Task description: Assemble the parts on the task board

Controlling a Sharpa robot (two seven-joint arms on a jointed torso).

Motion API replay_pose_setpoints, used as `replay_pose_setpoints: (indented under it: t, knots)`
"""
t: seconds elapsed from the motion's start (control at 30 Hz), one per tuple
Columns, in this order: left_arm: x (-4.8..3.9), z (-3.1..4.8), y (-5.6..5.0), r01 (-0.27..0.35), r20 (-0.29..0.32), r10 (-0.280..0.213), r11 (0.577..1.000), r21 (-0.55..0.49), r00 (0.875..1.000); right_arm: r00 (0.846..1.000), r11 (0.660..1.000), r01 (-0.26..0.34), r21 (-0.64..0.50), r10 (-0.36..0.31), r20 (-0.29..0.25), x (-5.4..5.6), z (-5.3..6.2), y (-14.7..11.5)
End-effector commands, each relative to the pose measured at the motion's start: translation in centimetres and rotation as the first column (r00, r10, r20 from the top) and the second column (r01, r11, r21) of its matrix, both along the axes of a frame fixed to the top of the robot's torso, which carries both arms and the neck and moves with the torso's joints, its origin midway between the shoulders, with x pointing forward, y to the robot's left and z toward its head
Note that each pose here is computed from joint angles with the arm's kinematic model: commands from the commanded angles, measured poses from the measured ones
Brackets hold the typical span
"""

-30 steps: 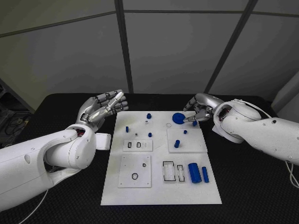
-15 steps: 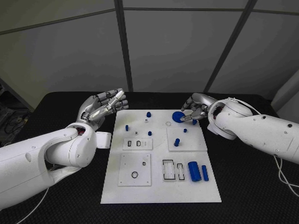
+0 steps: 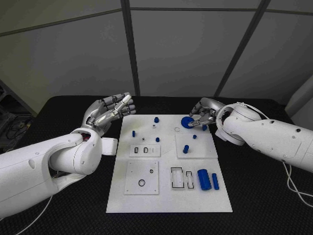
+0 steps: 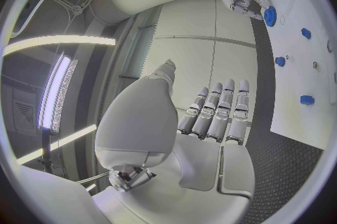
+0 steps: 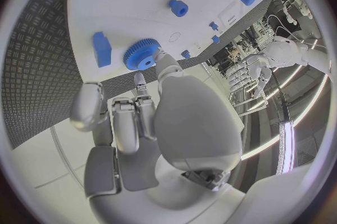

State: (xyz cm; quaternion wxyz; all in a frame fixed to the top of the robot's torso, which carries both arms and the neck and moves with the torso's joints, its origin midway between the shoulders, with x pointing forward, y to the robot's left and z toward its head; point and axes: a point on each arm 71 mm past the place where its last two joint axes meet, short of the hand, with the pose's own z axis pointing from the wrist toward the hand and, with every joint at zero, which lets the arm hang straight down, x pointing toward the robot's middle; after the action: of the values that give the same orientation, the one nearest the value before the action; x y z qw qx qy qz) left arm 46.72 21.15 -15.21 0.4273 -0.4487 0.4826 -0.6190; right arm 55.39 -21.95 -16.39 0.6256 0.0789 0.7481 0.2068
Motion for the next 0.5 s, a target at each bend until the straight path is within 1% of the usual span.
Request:
replay_pose_setpoints:
  t: [0.03, 0.3, 0.5]
  knots:
    - [-0.01, 0.18, -0.18, 0.019, 0.012, -0.019, 1.0, 0.003, 1.0, 1.0, 1.0, 0.001, -0.004, -0.001, -0.016, 0.13, -0.05, 0.26]
    - [0.0, 0.17, -0.11, 0.018, 0.011, -0.018, 1.0, 0.005, 1.0, 1.0, 1.0, -0.003, -0.02, 0.002, -0.017, 0.44, -0.24, 0.55]
    - [0.0, 0.16, -0.08, 0.018, 0.01, -0.018, 1.0, 0.005, 1.0, 1.0, 0.999, -0.002, -0.033, 0.002, -0.028, 0.58, -0.41, 0.82]
